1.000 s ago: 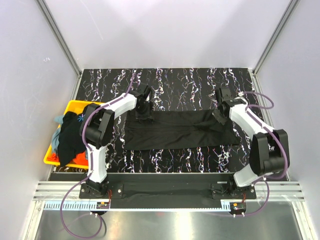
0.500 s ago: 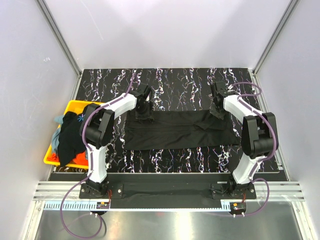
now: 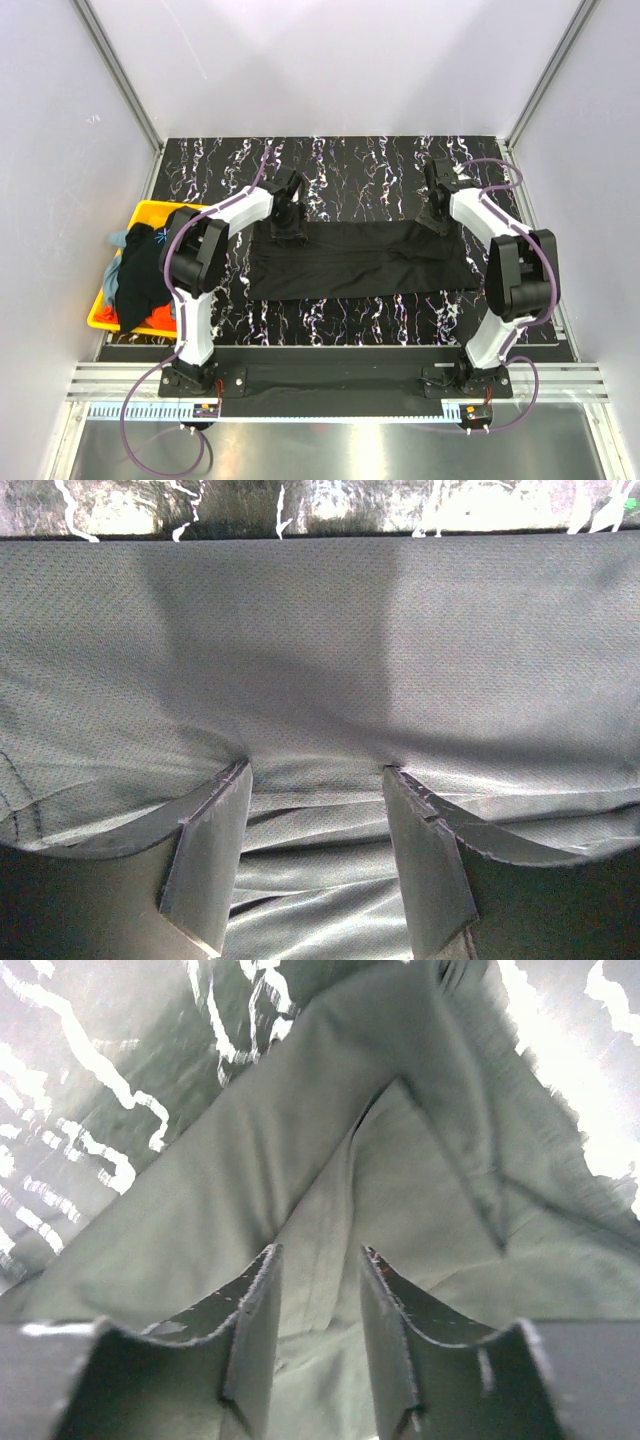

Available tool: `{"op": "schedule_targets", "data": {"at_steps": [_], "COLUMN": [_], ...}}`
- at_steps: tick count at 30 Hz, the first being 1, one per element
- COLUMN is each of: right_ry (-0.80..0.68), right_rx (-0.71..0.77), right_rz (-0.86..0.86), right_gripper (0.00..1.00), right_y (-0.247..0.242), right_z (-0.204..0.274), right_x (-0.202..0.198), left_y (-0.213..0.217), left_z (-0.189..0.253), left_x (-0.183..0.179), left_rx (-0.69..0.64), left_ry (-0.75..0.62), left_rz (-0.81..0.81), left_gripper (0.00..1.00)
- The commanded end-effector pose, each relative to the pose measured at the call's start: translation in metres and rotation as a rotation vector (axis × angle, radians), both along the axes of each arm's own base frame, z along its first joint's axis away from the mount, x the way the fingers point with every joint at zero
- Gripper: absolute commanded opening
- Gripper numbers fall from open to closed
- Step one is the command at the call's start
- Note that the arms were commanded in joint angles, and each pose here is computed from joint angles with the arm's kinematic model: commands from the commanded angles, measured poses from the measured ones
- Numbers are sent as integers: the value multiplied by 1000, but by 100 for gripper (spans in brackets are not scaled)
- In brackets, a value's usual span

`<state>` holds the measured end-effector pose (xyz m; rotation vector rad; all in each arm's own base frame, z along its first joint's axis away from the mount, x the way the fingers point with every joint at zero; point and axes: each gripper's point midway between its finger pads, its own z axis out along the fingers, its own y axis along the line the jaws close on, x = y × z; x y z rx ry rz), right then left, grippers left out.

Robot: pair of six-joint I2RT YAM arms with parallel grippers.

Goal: Fold and stack the t-shirts
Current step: Fold the tshirt

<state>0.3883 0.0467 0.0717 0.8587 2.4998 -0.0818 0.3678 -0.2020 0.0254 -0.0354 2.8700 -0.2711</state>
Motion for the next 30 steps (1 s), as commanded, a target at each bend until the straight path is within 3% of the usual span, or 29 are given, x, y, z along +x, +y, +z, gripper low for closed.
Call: {"op": "schedule_targets", "data": {"at_steps": [1,7,13,30], "right_ry": [-26,-25,-73,-94], "right_rx": [144,226,267,361], "right_rz": [-2,1,-8,-73], "right_gripper": [45,54,54,39], "right_y": [20,33,38,49], "right_z": [3,-25,-27,-28], "right_x": [-10,-20,-20,-23], "left_y": [-11,-16,-15,-10], "left_z": [47,80,74,59], "left_x": [15,19,16,13], "left_rx": [-80,-127,-116,-84], "left_ry": [-106,-171,-152,-126], "left_rz": [-21,-37,-35,-25], "left_gripper": [61,62,62,62]}}
